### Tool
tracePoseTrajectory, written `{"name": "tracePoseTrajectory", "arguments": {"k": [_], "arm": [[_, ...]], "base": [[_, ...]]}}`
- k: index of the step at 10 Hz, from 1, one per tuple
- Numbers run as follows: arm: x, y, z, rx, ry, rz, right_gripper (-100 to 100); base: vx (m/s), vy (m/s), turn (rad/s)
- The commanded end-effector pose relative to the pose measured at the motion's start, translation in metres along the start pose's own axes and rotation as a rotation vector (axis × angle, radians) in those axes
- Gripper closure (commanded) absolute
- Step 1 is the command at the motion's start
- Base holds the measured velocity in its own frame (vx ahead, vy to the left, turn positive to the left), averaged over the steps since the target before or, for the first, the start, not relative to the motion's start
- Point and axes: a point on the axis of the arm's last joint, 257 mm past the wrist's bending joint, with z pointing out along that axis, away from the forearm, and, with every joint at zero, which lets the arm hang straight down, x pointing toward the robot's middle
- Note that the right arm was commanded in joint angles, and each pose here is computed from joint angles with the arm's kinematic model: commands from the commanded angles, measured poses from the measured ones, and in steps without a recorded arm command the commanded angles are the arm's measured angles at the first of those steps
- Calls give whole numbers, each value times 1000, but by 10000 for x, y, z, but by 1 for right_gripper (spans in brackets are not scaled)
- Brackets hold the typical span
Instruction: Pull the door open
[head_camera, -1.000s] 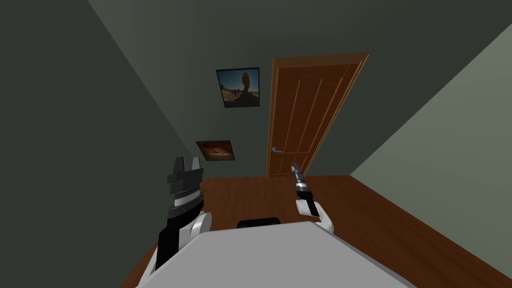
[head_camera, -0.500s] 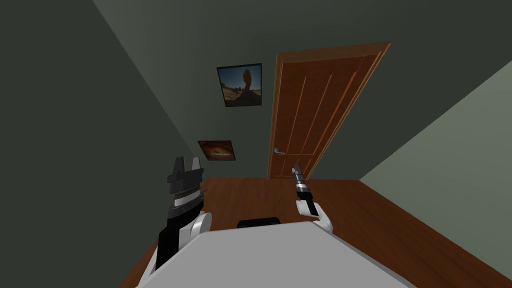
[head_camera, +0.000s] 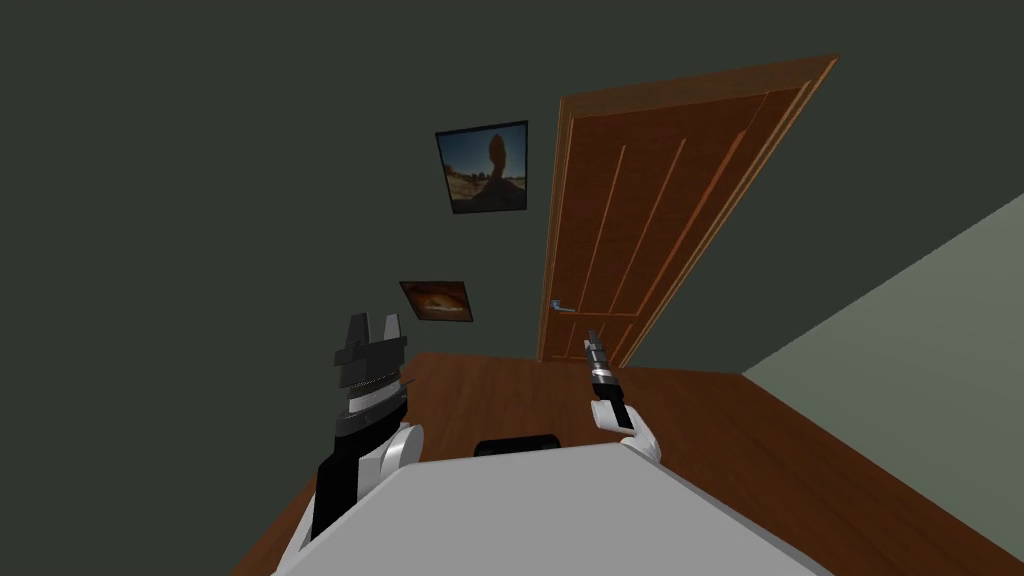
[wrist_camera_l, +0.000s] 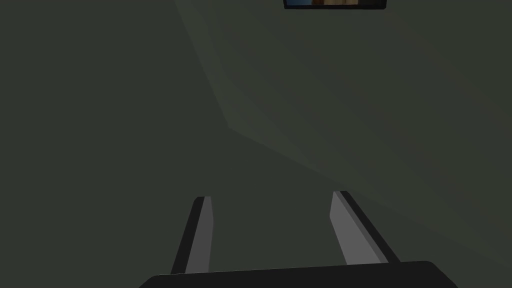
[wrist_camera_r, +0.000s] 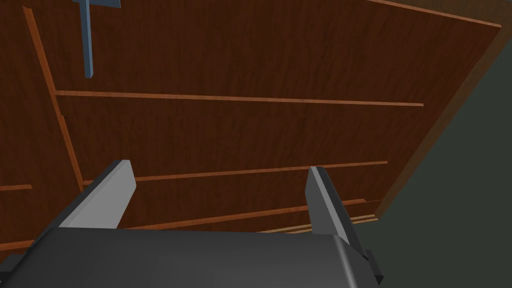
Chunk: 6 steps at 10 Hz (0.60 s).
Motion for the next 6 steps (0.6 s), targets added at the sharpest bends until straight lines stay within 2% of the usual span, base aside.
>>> {"name": "tracePoseTrajectory", "arguments": {"k": [1,5,6], "arm": [[-21,-105,-20,20,-8,9,-100],[-69,-365,-51,71,-35,39,-100],[-68,-380,-60,75,-36,39,-100]], "base": [[54,-26,60],[74,-58,100],[69,-43,27]]}}
